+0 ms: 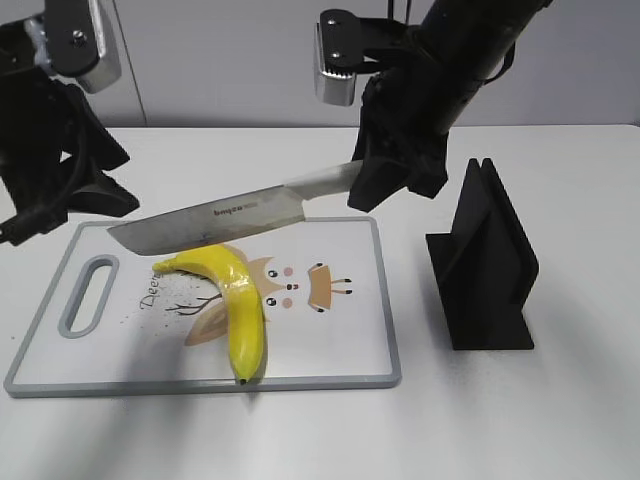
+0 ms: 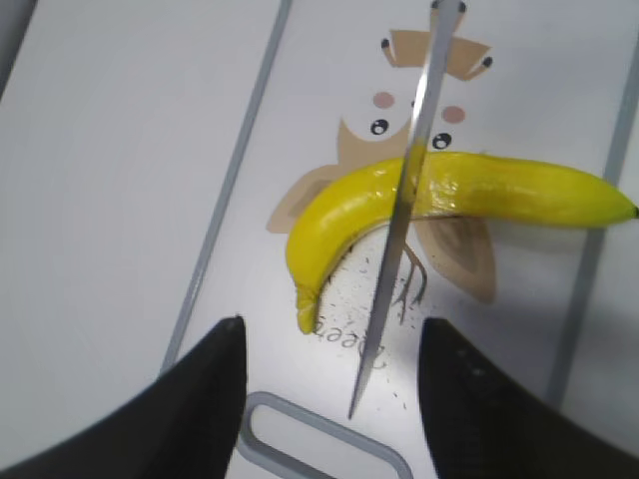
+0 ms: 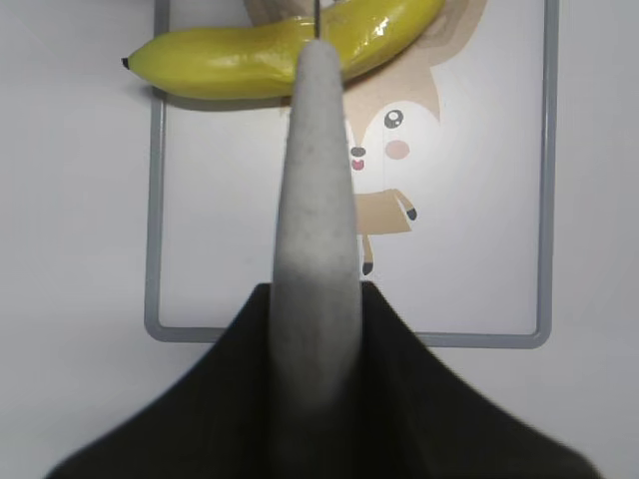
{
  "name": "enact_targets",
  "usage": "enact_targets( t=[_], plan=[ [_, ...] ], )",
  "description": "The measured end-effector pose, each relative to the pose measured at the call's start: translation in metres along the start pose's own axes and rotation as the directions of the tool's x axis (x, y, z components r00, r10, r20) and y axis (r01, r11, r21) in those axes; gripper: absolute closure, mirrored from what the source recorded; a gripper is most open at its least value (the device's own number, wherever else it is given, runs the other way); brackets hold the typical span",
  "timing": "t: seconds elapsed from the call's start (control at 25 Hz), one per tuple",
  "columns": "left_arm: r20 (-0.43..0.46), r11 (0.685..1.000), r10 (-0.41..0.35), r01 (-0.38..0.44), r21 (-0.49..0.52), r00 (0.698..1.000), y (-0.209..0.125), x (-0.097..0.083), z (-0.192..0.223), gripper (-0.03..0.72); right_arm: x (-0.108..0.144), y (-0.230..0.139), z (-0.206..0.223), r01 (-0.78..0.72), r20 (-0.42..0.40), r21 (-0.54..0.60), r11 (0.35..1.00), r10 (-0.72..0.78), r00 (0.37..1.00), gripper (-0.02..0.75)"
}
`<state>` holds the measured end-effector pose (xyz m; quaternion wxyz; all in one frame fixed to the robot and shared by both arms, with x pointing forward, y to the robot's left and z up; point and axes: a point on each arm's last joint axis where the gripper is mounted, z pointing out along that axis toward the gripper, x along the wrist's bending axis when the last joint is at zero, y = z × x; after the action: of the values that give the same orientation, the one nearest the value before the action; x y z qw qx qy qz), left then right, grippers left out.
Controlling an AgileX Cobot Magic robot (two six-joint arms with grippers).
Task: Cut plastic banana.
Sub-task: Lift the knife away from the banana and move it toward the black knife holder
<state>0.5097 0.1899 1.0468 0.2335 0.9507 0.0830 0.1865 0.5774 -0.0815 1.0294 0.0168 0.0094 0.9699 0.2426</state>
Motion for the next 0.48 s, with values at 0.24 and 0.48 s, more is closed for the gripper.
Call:
enact_targets(
  t=[0.24,0.48],
  plan=[
    [-0.194,0.961,-0.272,0.254,-0.112,0.943,0.002,0.016,-0.025,0.11,0.001,0.003,-0.008,-0.09,0.017,-0.012,0.996,0.09,0.996,0.547],
    [-0.219,0.765,-0.643,0.609,-0.206,0.734,-0.021,0.033,-0.065,0.108,0.002,0.02,-0.044,-0.332,0.078,-0.071,0.94,0.338,0.938,0.547]
  ],
)
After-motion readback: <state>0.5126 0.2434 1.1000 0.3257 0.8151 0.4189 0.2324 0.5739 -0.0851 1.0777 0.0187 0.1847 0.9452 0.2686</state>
